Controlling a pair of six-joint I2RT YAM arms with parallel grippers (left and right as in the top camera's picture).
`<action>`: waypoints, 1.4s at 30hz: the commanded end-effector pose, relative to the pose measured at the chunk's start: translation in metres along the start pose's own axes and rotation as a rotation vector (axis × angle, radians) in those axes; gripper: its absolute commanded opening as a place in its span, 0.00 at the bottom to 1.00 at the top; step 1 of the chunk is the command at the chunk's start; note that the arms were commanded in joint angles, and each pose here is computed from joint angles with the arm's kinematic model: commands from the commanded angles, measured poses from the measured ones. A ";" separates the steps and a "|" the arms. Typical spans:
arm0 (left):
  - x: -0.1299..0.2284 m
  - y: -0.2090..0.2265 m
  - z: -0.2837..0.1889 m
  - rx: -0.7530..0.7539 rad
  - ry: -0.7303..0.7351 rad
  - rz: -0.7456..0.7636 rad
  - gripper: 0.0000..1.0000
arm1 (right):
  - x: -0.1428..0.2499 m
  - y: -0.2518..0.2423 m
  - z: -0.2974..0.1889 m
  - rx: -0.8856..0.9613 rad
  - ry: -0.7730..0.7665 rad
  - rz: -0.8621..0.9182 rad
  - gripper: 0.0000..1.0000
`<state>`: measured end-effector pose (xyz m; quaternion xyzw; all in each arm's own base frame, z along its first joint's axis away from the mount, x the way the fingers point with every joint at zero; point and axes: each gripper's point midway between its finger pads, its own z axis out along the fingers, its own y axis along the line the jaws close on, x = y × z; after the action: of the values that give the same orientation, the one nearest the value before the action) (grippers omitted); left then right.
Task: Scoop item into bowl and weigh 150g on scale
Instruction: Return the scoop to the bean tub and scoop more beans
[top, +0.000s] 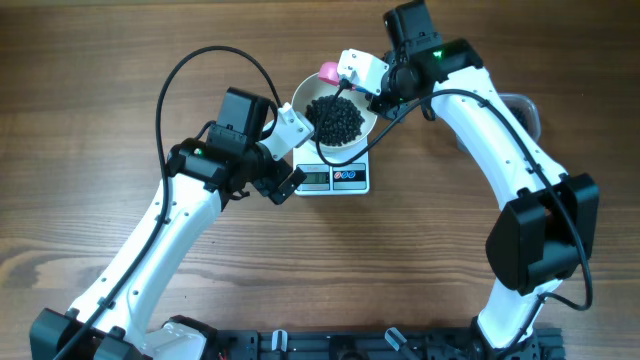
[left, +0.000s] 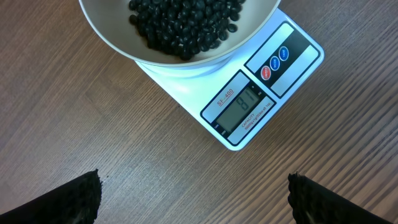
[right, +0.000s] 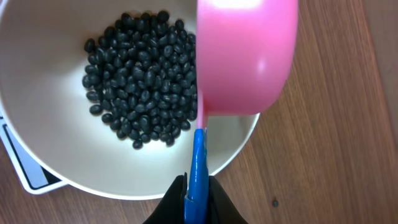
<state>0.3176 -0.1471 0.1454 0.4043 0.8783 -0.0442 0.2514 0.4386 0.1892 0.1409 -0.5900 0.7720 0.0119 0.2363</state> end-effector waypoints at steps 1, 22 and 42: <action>-0.001 -0.002 -0.002 0.011 -0.010 0.019 1.00 | 0.000 -0.021 -0.023 0.067 -0.032 0.043 0.04; -0.001 -0.002 -0.002 0.011 -0.010 0.019 1.00 | 0.226 -0.018 -0.133 0.119 0.345 0.890 0.04; -0.001 -0.002 -0.002 0.011 -0.010 0.019 1.00 | 0.262 0.022 -0.064 0.043 0.456 0.914 0.04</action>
<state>0.3176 -0.1471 0.1454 0.4043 0.8783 -0.0442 0.2514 0.3476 -0.0601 0.1055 -0.1823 0.9812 -0.0275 0.0570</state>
